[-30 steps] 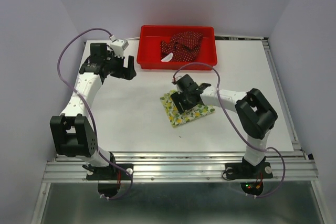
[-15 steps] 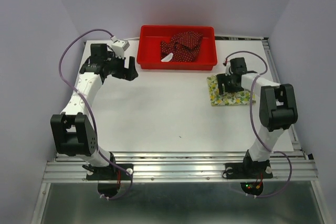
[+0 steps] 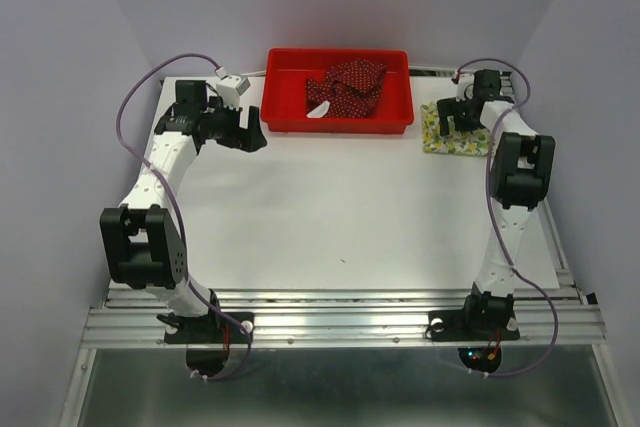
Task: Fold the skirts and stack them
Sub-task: Neatly place the folded skirt to the corner
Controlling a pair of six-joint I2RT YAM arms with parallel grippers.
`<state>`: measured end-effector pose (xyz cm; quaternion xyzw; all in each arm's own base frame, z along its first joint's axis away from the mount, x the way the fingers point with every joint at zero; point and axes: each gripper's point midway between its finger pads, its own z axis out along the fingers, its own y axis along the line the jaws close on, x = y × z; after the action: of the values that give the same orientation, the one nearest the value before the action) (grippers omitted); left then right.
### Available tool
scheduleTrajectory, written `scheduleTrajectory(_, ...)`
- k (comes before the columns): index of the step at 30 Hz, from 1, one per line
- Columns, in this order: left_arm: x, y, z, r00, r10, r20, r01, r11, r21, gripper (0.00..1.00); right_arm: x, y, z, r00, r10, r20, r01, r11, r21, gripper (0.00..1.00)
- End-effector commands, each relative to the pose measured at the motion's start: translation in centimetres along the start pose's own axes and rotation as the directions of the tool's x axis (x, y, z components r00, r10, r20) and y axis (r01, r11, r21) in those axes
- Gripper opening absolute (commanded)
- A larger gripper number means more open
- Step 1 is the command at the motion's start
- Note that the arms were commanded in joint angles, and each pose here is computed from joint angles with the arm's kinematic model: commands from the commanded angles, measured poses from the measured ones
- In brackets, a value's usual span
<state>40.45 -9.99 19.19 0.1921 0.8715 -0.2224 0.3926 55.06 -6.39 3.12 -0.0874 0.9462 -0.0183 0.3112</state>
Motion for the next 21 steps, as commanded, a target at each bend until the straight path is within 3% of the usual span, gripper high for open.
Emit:
scheduleTrajectory(1,-1.9,-0.3,-0.8,0.999,0.032,0.036,-0.032,0.999,0.014,0.99,8.6,0.5,5.0,0.959,-0.079,-0.272,0.069,0.996,-0.048,1.0)
scheduleTrajectory(6,-1.5,0.1,-0.9,0.999,0.038,0.02,-0.038,0.999,-0.002,0.99,4.8,-1.9,6.4,0.974,-0.095,-0.208,0.099,0.995,0.009,1.0)
scheduleTrajectory(14,-2.6,0.8,-1.2,0.997,0.067,0.045,-0.065,0.997,-0.038,0.99,2.6,-3.4,6.4,0.975,-0.128,-0.181,0.14,0.989,0.056,1.0)
scheduleTrajectory(17,-4.4,0.9,-2.1,0.988,0.124,0.094,-0.118,0.991,-0.067,0.99,-1.8,-4.0,3.4,0.99,-0.12,-0.08,0.126,0.988,0.084,1.0)
scheduleTrajectory(21,-7.4,2.0,-3.8,0.969,0.197,0.151,-0.17,0.97,-0.172,0.99,-10.8,-2.5,-4.9,0.979,-0.135,0.152,0.126,0.99,0.07,1.0)
